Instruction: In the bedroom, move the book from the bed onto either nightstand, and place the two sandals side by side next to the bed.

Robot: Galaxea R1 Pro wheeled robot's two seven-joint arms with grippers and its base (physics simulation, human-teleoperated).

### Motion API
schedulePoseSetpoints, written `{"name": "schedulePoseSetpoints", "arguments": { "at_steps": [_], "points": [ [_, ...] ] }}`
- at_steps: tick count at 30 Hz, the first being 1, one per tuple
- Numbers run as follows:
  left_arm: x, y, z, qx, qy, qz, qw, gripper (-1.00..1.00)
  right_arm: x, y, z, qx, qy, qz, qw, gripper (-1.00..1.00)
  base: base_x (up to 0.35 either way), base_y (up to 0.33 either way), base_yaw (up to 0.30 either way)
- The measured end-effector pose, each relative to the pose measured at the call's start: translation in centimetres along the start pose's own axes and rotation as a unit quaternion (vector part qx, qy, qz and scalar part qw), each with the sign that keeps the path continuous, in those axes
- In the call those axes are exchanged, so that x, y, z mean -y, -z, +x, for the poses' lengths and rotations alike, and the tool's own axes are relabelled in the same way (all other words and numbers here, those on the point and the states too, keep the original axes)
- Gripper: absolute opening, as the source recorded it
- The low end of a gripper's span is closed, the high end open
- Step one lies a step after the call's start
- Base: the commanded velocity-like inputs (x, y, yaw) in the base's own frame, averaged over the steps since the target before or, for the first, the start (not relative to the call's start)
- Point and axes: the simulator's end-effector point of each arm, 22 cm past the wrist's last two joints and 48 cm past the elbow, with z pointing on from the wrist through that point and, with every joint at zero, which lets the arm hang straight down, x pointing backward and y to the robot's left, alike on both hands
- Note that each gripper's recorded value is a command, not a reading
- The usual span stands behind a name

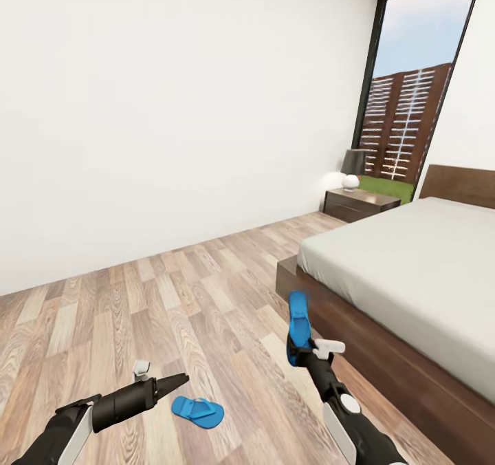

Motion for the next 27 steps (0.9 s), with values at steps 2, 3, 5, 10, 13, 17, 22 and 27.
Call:
{"name": "schedulePoseSetpoints", "arguments": {
  "at_steps": [2, 3, 5, 10, 13, 17, 22, 27],
  "points": [
    [0.3, 0.0, -0.4, 0.000, 0.000, 0.000, 1.0000, 1.00, -0.9, 0.0, 0.3, -0.017, -0.002, -0.016, 0.9997, -1.00, 0.000, 0.000, 0.000],
    [0.4, 0.0, -0.5, 0.000, 0.000, 0.000, 1.0000, 1.00, -1.4, 0.0, 0.6, -0.030, -0.003, -0.027, 0.9992, -1.00, 0.000, 0.000, 0.000],
    [0.7, -0.1, -0.9, 0.000, 0.000, 0.000, 1.0000, 1.00, -2.6, 0.2, 1.2, -0.053, -0.008, -0.052, 0.9972, -1.00, 0.000, 0.000, 0.000],
    [1.4, -0.1, -1.8, 0.000, 0.000, 0.000, 1.0000, 1.00, -4.3, 0.4, 1.0, -0.077, -0.016, -0.085, 0.9933, -1.00, 0.000, 0.000, 0.000],
    [1.9, -0.1, -2.3, 0.000, 0.000, 0.000, 1.0000, 1.00, -4.7, 0.4, 0.3, -0.078, -0.017, -0.089, 0.9929, -1.00, 0.000, 0.000, 0.000],
    [2.5, -0.2, -3.0, 0.000, 0.000, 0.000, 1.0000, 1.00, -6.6, 0.8, -0.1, -0.096, -0.055, -0.125, 0.9860, -1.00, 0.000, 0.000, 0.000],
    [3.1, -0.2, -3.8, 0.000, 0.000, -0.001, 1.0000, 1.00, -7.5, 1.1, -1.1, -0.109, -0.119, -0.139, 0.9770, -1.00, 0.000, 0.000, 0.000],
    [3.9, -0.2, -4.7, 0.000, 0.000, -0.001, 1.0000, 1.00, -7.9, 1.1, -2.2, -0.110, -0.126, -0.140, 0.9759, -1.00, 0.000, 0.000, 0.000]
  ]
}}
